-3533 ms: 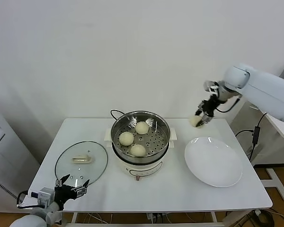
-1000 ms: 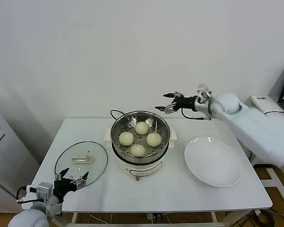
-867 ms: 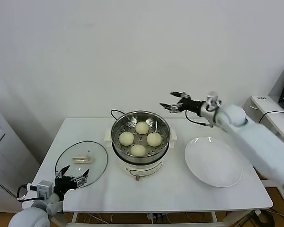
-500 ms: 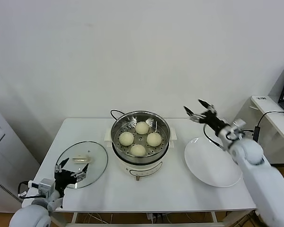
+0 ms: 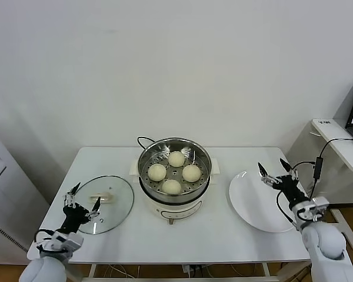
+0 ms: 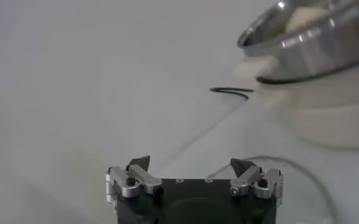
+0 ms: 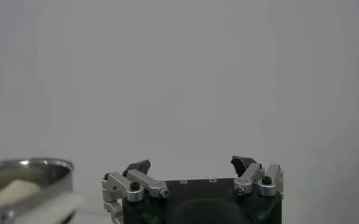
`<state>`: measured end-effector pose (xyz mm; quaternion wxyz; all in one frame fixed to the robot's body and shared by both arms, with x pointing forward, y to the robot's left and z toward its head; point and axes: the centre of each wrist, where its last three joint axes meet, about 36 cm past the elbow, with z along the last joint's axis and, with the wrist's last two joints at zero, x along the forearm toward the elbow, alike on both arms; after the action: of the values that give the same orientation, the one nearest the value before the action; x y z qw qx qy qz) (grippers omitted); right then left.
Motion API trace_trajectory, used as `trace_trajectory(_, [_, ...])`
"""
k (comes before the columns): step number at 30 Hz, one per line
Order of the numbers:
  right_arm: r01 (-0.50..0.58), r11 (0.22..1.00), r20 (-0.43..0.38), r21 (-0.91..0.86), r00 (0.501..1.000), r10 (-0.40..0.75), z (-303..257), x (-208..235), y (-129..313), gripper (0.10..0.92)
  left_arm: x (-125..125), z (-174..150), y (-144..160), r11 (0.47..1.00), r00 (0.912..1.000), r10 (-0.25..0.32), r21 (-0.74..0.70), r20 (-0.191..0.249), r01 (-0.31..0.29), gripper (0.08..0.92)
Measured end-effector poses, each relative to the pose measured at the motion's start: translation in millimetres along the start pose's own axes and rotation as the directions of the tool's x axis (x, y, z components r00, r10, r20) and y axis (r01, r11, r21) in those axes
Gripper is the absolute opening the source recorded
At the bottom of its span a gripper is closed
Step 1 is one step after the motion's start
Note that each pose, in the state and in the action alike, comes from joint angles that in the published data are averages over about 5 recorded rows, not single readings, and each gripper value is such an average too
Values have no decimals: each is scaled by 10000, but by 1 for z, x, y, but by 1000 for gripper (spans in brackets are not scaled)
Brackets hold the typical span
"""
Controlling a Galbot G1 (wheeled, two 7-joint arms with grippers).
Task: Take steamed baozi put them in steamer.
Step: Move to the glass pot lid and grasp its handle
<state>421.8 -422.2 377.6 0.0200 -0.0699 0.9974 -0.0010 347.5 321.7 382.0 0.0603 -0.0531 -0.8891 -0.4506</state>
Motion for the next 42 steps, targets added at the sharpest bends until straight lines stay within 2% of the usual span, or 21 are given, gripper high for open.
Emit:
trace_trajectory(5, [-339, 9994, -203, 4, 9992, 339, 14, 15, 5, 823, -7, 14, -15, 9671, 9989, -313, -2513, 354, 392, 823])
trace_trajectory(11, [-482, 9988, -335, 40, 9983, 483, 26, 25, 10, 823, -15, 32, -33, 8716, 9970, -538, -4847, 551, 738, 823])
trace_trajectory(16, [-459, 9989, -434, 114, 9980, 463, 34, 27, 13, 823, -21, 43, -45, 7922, 9961, -616, -6040, 632, 873, 823])
trace_trajectory(21, [-390, 9990, -521, 204, 9978, 400, 41, 30, 16, 823, -26, 51, -56, 7450, 9961, -552, -6613, 694, 873, 823])
trace_trajectory(26, [-301, 9992, -593, 281, 9977, 317, 46, 31, 19, 823, -31, 57, -65, 7197, 9966, -489, -6895, 667, 815, 823])
trace_trajectory(42, [-63, 9987, -845, 497, 9964, 105, 58, 37, 25, 823, -58, 65, -73, 7156, 9966, -718, -6940, 407, 799, 823])
